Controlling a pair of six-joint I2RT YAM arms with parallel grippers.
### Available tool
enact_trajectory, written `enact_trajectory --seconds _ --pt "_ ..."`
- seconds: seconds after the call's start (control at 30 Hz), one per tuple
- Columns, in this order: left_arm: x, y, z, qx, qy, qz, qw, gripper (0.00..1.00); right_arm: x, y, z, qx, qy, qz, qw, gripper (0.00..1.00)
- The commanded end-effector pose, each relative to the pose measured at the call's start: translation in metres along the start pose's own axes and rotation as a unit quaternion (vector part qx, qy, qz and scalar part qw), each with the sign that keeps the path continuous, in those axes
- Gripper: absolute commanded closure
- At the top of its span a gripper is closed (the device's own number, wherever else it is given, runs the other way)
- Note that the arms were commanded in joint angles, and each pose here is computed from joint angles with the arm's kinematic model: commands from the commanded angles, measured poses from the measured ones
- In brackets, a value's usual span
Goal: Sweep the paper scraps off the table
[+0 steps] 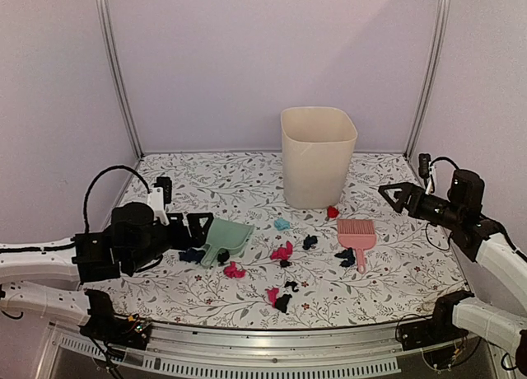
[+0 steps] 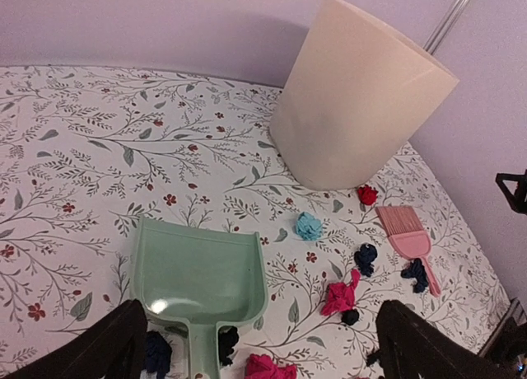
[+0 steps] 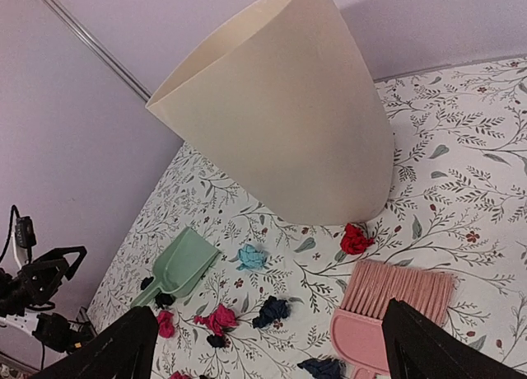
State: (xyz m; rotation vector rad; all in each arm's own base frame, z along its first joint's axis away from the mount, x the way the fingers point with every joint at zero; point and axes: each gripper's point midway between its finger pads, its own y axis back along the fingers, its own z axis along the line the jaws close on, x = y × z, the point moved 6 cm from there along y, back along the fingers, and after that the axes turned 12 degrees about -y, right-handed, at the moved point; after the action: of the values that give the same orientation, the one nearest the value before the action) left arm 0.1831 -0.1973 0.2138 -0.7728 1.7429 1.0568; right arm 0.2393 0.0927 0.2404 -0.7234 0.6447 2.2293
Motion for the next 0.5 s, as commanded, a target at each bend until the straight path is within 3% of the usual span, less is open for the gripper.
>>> enact_trajectory --seconds 0.0,0.17,0.47 --pt "0.014 0.007 0.01 -0.022 -0.019 0.024 0.999 0.0 0.005 0.004 -0.015 0.07 -0.039 -0.001 0.997 0.01" --pt "0.012 0.01 0.009 -0.013 -0.016 0.024 0.999 0.0 0.016 -0.001 -0.028 0.183 -0.062 0.027 0.981 0.01" --pt "0.014 0.011 0.011 -0.021 -0.016 0.03 0.999 0.0 0.058 -0.019 -0.024 0.311 -0.005 0.074 0.947 0.02"
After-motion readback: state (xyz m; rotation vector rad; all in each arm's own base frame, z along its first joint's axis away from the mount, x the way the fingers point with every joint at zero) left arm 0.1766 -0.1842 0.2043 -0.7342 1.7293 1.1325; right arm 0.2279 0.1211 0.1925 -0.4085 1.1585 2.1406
